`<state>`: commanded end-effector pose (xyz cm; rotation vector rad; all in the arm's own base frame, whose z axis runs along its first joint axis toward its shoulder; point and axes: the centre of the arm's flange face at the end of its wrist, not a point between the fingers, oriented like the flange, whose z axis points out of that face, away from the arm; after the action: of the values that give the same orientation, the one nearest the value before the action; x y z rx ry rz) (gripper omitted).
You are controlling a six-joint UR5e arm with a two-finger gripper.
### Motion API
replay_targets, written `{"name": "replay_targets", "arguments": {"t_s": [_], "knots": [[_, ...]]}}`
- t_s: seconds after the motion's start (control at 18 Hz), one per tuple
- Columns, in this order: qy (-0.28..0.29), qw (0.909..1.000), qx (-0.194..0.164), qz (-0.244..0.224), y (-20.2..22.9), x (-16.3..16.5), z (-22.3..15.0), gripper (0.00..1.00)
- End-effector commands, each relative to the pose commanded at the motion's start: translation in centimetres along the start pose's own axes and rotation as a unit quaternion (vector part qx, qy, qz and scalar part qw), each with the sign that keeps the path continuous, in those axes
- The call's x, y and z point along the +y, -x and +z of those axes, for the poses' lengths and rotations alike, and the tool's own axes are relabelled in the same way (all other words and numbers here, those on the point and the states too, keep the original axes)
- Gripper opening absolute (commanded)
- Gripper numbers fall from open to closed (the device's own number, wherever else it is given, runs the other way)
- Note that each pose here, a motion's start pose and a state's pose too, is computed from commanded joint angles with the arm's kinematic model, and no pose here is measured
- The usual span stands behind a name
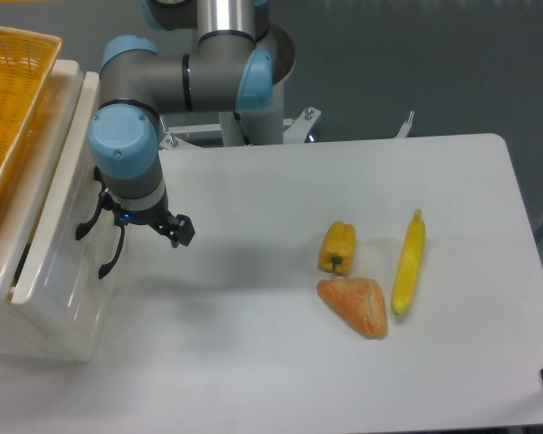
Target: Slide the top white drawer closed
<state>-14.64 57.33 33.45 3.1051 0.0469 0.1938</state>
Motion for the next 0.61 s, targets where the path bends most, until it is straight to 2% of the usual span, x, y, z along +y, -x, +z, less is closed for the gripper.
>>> {"name": "replay_targets", "arguments": {"t_s": [0.39, 0.61], "knots": [[0.002, 1.0000, -0.001, 0.008, -0.8, -0.2, 0.2, 1.00], [-0.007, 0.9999, -0.006, -0.008, 2.0, 0.2, -0.9, 1.00]]}}
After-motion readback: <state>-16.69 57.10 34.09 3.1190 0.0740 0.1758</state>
